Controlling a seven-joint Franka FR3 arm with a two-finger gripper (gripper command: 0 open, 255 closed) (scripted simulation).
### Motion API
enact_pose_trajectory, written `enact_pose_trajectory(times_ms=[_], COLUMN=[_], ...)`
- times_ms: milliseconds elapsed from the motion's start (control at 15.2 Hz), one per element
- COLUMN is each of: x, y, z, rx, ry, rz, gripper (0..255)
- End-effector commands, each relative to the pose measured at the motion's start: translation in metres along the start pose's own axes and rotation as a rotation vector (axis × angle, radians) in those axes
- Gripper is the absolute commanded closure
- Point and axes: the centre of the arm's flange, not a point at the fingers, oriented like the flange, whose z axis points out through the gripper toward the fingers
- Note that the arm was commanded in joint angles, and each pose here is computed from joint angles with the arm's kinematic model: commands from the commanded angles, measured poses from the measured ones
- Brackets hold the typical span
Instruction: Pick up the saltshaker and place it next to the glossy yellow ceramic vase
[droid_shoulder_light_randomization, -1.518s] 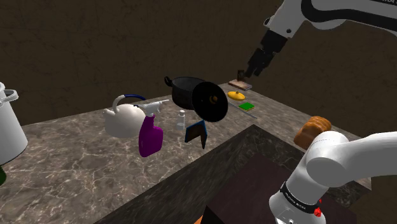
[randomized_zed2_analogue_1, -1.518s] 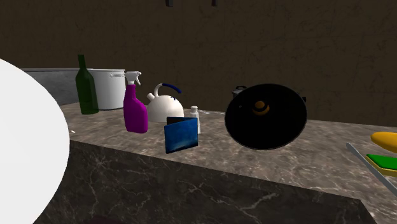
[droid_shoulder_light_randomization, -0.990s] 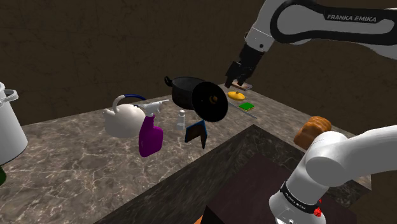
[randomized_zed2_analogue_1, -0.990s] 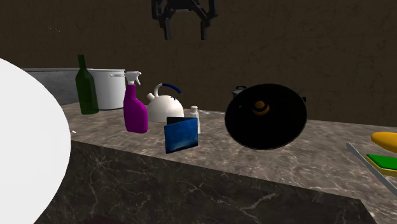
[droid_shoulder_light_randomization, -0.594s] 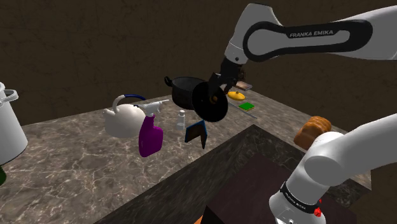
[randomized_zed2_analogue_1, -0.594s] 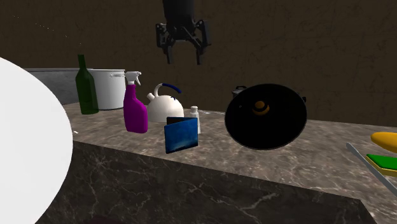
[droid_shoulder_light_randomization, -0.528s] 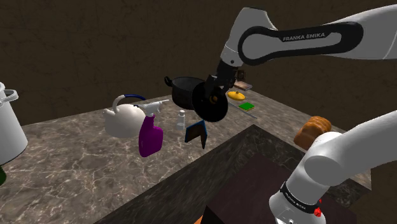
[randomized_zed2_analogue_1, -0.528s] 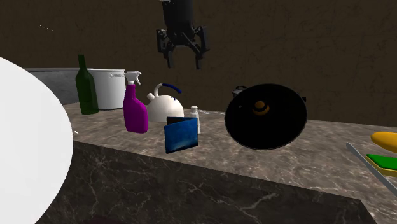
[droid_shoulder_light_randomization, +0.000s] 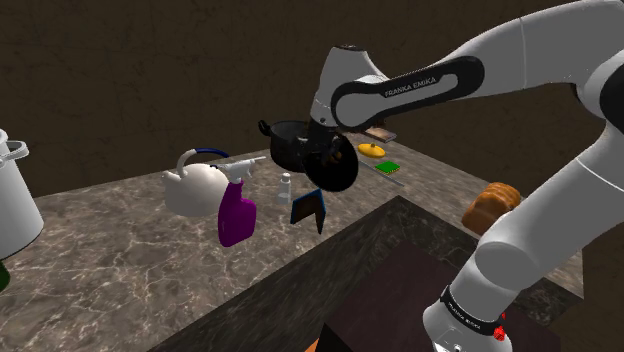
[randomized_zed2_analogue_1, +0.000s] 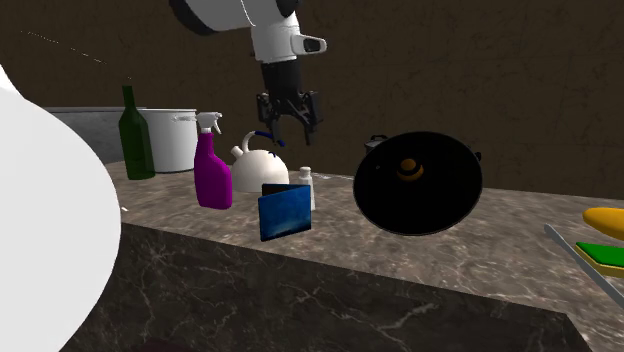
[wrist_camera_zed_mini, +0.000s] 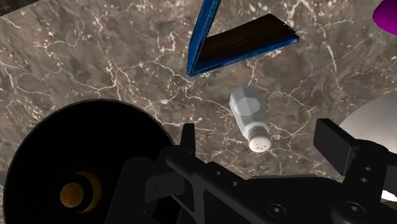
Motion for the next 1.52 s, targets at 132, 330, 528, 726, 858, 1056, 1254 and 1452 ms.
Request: enact_pose_trajectory(times_ms=[132,330,528,726,858,1056,1254,1452], x=[0.022,0.04,0.048,0.048,0.048,0.048,0.048,0.048], y=[-0.023,-0.038,-0.044,-0.043,-0.042,-0.042,-0.042,-0.042], z=[0.044,0.077,0.097,0.112,0.123,0.131,0.131,0.131], rx=[-0.027,-0.048,-0.056,-0.056,-0.056,-0.056,-0.056,-0.056], ry=[-0.001,-0.002,-0.003,-0.003,-0.003,-0.003,-0.003,-0.003], rz=[0.066,0.113,0.133,0.133,0.133,0.133,0.133,0.133], gripper=[0,0,0,0,0,0,0,0])
